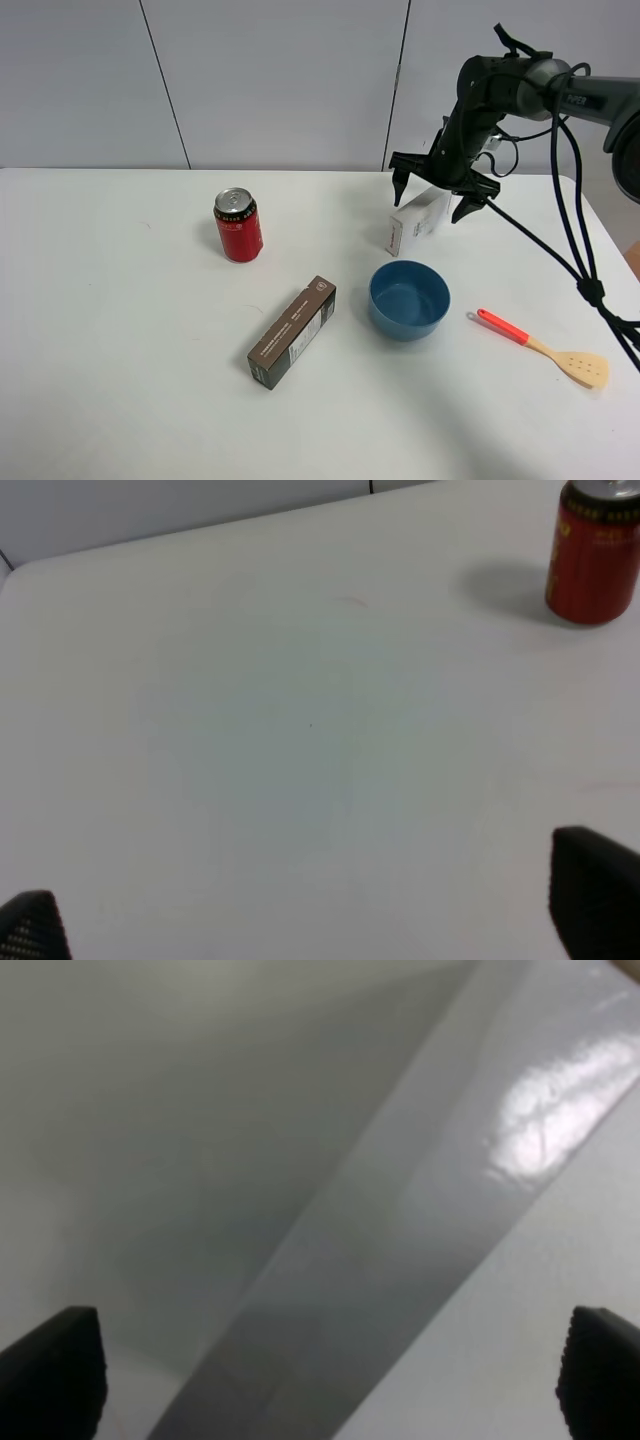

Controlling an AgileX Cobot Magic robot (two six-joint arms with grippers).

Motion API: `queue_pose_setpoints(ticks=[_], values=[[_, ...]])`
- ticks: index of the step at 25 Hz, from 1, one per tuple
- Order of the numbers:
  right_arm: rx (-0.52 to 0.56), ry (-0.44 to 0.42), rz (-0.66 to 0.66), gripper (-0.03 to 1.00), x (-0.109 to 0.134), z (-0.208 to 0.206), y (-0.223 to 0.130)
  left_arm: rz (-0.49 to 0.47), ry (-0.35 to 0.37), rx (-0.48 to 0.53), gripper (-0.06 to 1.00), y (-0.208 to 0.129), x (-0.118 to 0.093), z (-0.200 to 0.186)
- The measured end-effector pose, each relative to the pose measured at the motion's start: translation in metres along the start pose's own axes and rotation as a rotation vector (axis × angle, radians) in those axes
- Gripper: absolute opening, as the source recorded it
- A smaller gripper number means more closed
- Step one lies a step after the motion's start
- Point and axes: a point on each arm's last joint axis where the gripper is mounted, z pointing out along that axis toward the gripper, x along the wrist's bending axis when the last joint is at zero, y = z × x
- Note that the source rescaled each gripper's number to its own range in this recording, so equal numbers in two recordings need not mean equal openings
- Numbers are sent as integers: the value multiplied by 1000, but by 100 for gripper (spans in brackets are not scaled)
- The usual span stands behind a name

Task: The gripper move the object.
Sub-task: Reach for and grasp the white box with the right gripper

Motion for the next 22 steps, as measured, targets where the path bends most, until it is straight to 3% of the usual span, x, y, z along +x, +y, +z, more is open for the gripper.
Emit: queue_pose_setpoints(ticks=[6, 9, 13, 19, 22], values=[[32, -15, -4, 86, 0, 17, -2, 1, 0, 0, 100, 0, 0, 0], [30, -14, -6, 78, 1, 23, -2, 1, 0, 0, 100, 0, 0, 0], [18, -7, -14, 53, 5, 26, -3, 1, 0, -1, 100, 0, 0, 0], [11, -5, -55, 2, 5, 26, -2, 1, 1, -1, 100, 0, 0, 0], [17, -7, -94, 0, 6, 26, -3, 1, 1, -1, 100, 0, 0, 0]])
